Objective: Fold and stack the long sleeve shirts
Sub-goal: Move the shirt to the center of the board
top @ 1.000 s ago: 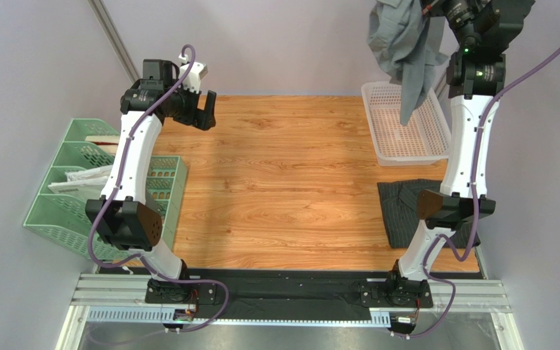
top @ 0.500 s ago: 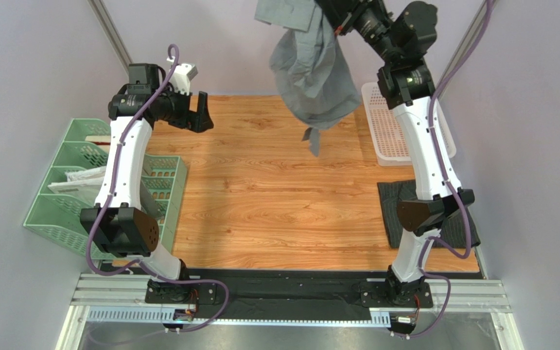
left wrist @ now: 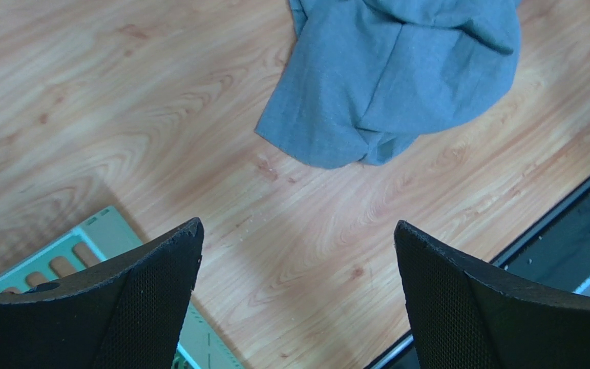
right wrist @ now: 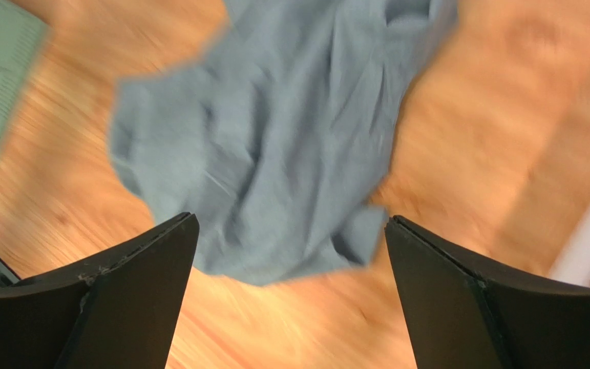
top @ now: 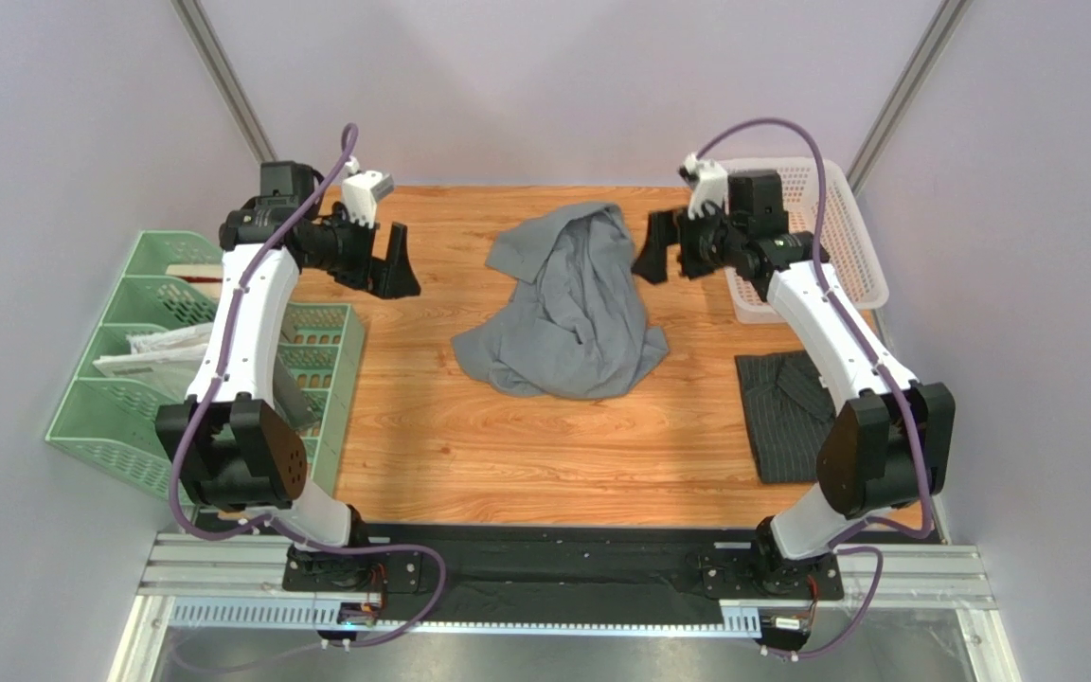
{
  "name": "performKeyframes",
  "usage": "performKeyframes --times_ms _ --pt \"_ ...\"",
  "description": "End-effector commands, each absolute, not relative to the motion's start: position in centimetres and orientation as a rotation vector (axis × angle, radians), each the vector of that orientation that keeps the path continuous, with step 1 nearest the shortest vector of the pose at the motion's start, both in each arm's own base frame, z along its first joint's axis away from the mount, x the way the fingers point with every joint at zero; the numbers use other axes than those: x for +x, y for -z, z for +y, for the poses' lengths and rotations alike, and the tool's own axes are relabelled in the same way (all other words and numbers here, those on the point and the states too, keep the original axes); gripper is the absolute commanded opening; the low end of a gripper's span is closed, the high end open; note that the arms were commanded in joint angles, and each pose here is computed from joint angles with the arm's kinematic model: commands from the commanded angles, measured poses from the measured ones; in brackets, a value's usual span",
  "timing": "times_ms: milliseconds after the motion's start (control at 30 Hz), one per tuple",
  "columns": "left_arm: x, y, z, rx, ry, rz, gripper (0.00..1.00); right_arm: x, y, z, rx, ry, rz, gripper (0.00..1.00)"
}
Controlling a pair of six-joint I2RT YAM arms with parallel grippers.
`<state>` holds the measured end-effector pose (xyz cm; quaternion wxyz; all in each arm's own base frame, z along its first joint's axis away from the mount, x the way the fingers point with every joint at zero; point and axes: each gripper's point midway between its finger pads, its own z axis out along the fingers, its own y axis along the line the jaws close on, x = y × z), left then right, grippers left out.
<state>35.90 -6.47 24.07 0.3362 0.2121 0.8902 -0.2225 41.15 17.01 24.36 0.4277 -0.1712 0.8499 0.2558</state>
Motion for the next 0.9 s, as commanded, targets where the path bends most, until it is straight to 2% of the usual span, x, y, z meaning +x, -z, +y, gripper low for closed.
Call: performKeyframes --times_ms 0,133,167,200,333,433,467,600,667,800,833,867 --pt "35.8 -23.2 -8.3 0.68 0.701 2.256 0.96 39.8 -21.4 14.9 -0.638 -0.559 2.173 0.98" --pt "39.0 -20.9 -10.7 0.712 0.698 2.325 0.85 42.3 -18.7 15.7 -0.667 -0.606 2.281 0.9" --pt "39.7 -18.6 -12.1 0.729 0.721 2.384 0.83 42.7 -18.2 16.0 -0.678 -0.624 2.299 0.84" --pt "40.2 -17.8 -12.9 0.717 0.739 2.414 0.82 42.8 -15.5 16.2 -0.675 -0.661 2.383 0.82" --pt "41.8 -13.9 -16.1 0.71 0.748 2.523 0.81 43.8 -11.8 16.9 -0.666 -0.717 2.469 0.74" --pt "42.3 -10.1 -17.3 0.685 0.736 2.615 0.8 43.7 -8.4 17.4 -0.673 -0.736 2.534 0.6" --pt "42.3 -9.5 -17.4 0.679 0.729 2.634 0.79 43.5 -7.8 17.6 -0.675 -0.748 2.548 0.52" --pt "41.8 -7.0 -17.9 0.694 0.717 2.711 0.7 40.9 -5.1 18.5 -0.686 -0.807 2.645 0.41" --pt "40.8 -5.8 -17.9 0.702 0.736 2.766 0.62 38.8 -4.1 18.9 -0.703 -0.85 2.693 0.3" --pt "39.0 -4.1 -17.2 0.705 0.739 2.848 0.42 33.8 -3.1 19.7 -0.819 -0.924 2.749 0.17" --pt "38.5 -4.2 -16.9 0.709 0.729 2.865 0.27 32.4 -3.0 20.3 -0.873 -0.937 2.758 0.15" --pt "38.4 -4.4 -16.5 0.713 0.7 2.867 0.17 31.3 -2.9 20.4 -0.91 -0.949 2.77 0.09"
